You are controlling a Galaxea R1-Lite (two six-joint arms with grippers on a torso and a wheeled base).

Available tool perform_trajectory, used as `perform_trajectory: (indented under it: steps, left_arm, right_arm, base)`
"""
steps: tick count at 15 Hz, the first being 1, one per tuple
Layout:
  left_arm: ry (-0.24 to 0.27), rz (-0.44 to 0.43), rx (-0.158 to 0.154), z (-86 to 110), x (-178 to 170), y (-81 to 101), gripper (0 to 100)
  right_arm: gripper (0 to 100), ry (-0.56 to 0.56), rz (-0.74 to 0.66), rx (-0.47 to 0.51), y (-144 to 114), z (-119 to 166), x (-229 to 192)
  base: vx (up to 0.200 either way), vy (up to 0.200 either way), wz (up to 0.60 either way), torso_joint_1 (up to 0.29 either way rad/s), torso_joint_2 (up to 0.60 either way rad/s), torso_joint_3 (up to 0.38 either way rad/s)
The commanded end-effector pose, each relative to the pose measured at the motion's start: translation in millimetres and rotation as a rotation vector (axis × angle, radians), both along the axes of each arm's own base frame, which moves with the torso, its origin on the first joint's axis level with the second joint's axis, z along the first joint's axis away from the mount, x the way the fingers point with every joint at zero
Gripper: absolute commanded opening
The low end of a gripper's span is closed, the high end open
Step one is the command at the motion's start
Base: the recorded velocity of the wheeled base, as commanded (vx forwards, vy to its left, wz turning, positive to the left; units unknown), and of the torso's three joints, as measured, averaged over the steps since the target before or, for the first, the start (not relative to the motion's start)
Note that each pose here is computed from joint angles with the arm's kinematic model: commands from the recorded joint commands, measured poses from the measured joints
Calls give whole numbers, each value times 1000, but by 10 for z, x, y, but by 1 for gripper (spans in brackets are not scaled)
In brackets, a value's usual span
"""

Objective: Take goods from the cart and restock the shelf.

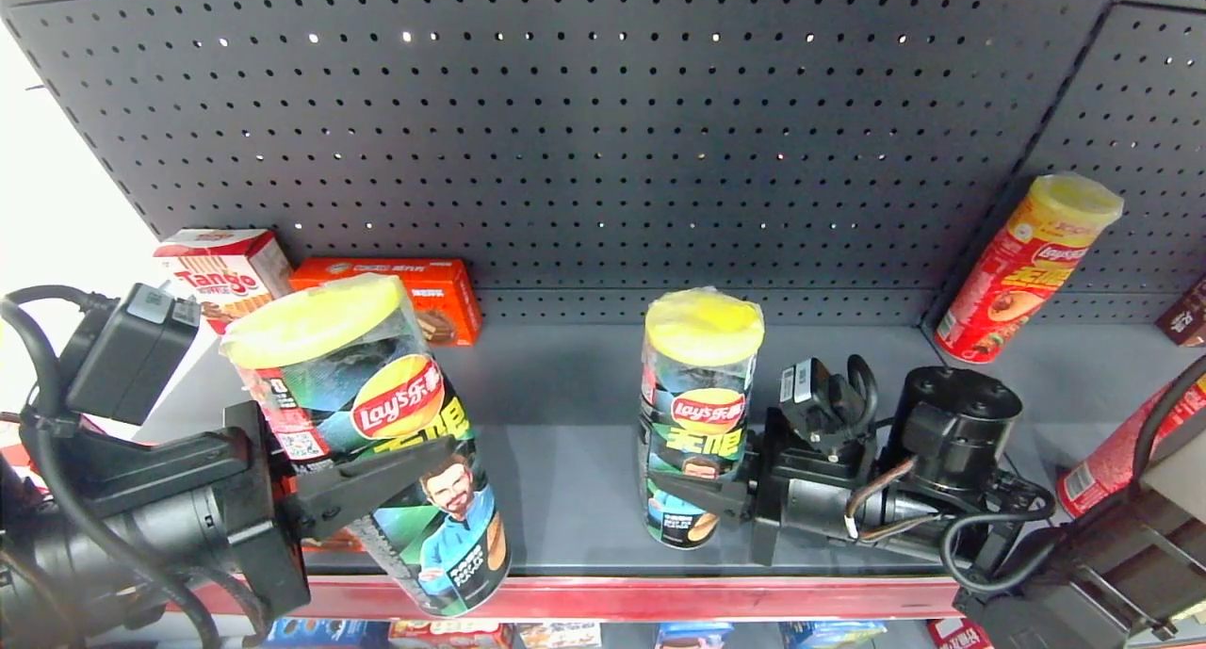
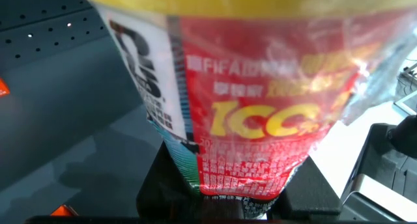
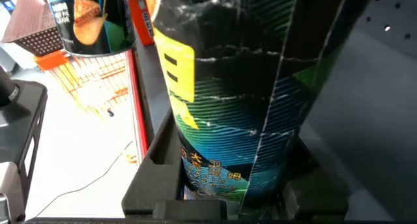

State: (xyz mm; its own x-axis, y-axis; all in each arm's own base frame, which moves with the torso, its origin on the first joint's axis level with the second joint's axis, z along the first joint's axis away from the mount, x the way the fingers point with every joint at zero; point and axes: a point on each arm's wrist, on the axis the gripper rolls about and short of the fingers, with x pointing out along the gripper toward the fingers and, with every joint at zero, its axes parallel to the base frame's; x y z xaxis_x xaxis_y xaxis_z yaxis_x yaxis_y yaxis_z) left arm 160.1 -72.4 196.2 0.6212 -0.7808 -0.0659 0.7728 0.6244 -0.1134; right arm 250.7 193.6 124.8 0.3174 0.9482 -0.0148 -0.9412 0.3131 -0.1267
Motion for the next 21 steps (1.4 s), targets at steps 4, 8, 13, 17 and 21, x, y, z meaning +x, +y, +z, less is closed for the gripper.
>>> perform_trajectory:
  steps: [4, 8, 13, 17, 21]
  left_arm:
    - [0, 0, 0, -2, -5, 2, 0]
    - [-1, 0, 0, -2, -5, 2, 0]
    - [-2, 0, 0, 1, -8, 3, 0]
    - [9, 0, 4, -34, -22, 9, 0]
    - [-5, 0, 2, -8, -25, 10, 0]
  right_arm:
    - [100, 19, -7, -14, 13, -86, 8]
    - [100, 4, -14, -17, -50, -54, -48]
    - [100, -8, -92, -10, -492, 130, -350]
    - [100, -72, -126, 35, -660, 371, -592]
    - [100, -103, -314, 67, -1097, 638, -1256]
  base:
    - [0, 0, 0, 0, 0, 0]
    - [0, 0, 0, 0, 0, 0]
    - [0, 0, 0, 0, 0, 0]
    - [0, 0, 0, 0, 0, 0]
    - [0, 0, 0, 0, 0, 0]
